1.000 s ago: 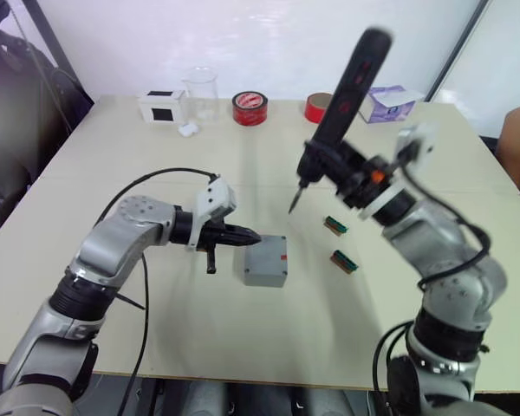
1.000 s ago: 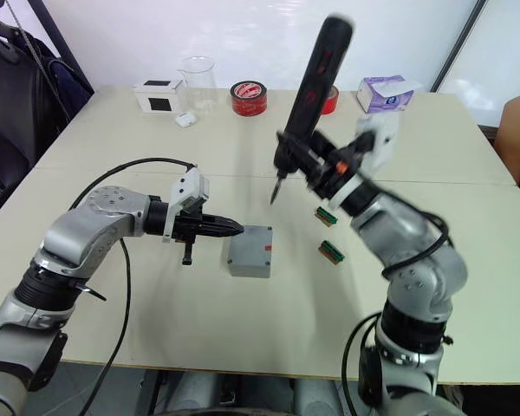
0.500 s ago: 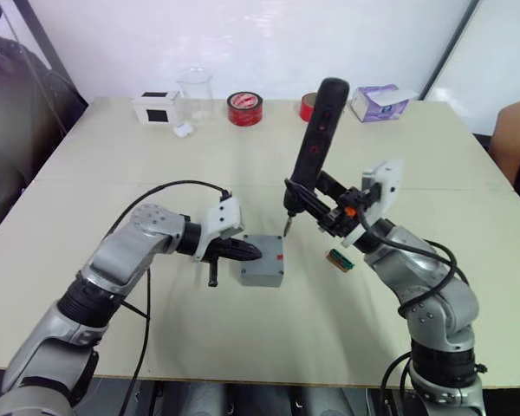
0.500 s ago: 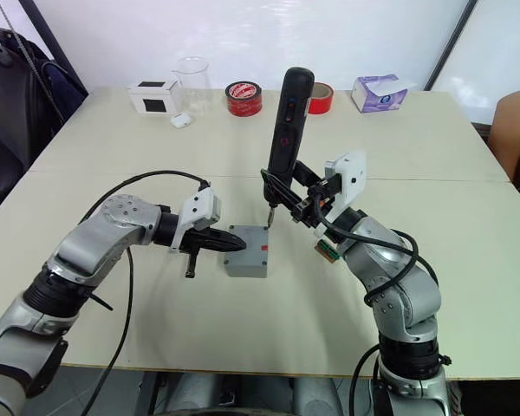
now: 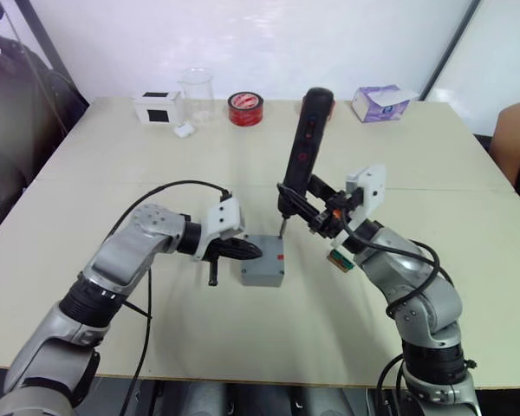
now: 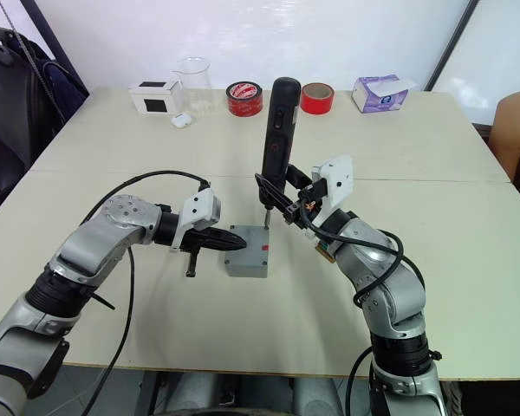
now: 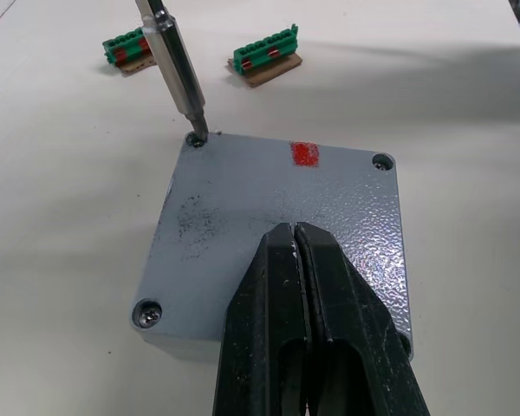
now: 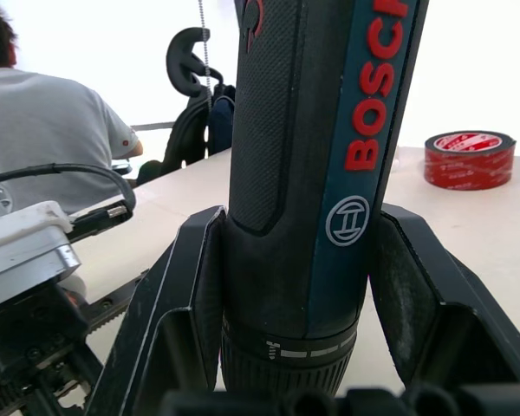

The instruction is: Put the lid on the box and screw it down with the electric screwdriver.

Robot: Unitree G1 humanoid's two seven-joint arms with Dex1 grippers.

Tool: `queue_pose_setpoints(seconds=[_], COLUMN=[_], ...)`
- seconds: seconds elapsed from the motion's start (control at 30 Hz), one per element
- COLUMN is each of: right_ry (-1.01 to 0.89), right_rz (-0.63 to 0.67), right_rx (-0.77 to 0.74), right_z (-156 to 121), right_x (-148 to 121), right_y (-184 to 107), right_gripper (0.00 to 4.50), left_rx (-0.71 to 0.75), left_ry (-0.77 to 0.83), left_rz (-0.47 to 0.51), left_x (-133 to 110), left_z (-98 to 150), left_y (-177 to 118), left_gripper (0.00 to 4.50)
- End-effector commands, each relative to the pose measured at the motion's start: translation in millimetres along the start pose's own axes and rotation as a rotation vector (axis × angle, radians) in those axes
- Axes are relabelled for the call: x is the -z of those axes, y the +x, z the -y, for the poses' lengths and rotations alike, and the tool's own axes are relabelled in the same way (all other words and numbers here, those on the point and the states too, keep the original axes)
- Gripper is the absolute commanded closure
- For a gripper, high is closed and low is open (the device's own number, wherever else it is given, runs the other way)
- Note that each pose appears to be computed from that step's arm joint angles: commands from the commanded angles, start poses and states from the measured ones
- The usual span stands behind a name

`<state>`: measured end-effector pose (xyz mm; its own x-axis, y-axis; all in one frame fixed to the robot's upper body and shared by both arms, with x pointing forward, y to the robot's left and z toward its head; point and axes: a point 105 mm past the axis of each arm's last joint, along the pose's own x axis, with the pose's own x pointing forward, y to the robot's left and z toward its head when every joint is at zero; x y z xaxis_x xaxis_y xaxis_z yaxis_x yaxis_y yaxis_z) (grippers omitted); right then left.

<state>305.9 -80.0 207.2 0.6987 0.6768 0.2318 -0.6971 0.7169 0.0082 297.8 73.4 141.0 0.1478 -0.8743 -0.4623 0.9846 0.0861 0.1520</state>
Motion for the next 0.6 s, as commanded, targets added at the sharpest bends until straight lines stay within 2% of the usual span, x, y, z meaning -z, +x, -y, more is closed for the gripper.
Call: queue_pose_setpoints(seconds=[0.03,0.27,0.6], right_ry=[-0.064,-0.058,-0.045], right_rz=[0.072,0.06,0.037], right_rx=[-0.027,-0.029,-0.069], right_z=[-5.7,-8.2,-25.6], right_x=[-17.5,-9.5,5.4], right_y=[1.2,2.2,4.7], right_gripper=[2.63,2.63,2.63], left_rx=[-0.019,-0.022,-0.026], left_ry=[0.004,0.0,0.001], left_rz=[-0.015,-0.014,-0.015], left_x=[2.1,3.6,4.2], left_z=[-2.0,-1.8,-0.8], left_y=[-0.8,0.0,0.7], left_gripper=[4.5,4.5,4.5])
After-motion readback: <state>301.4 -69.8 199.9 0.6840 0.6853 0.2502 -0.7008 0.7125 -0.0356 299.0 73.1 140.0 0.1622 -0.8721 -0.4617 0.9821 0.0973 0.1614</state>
